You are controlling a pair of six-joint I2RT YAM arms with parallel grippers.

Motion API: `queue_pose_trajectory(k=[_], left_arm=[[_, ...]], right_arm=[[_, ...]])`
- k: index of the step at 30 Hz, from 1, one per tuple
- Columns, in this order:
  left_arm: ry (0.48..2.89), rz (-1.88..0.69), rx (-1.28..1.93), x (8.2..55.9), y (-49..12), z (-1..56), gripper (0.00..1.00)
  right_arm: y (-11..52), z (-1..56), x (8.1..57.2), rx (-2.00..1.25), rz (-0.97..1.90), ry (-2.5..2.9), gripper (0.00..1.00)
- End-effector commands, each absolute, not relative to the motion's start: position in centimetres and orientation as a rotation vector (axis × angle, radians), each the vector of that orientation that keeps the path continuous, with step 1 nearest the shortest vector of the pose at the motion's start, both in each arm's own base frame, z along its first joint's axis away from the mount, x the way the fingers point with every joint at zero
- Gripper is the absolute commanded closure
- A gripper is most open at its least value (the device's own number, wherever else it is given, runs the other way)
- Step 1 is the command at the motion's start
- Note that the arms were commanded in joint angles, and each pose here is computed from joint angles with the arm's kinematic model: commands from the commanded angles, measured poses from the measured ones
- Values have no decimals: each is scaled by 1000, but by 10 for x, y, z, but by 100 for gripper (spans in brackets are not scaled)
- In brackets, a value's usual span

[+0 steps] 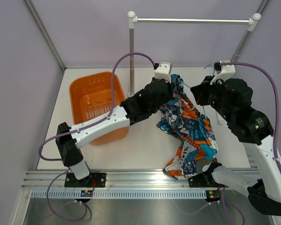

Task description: Remove the shorts from the hanger

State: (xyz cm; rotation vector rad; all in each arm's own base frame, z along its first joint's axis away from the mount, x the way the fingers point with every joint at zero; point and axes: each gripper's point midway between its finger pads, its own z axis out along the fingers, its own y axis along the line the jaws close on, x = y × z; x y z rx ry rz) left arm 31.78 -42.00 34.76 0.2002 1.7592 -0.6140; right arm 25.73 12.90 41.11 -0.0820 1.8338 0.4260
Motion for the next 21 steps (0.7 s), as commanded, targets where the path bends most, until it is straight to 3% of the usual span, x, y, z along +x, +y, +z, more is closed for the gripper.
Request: queue_pose_trajectory(k=[1,21], left_arm=[[1684,-559,82,351,-393,378,100],[1775,-476,123,395,-387,335,100]], right_arm=[[134,424,233,-121,523,1819,100],[117,444,210,-104,529,1763,100]])
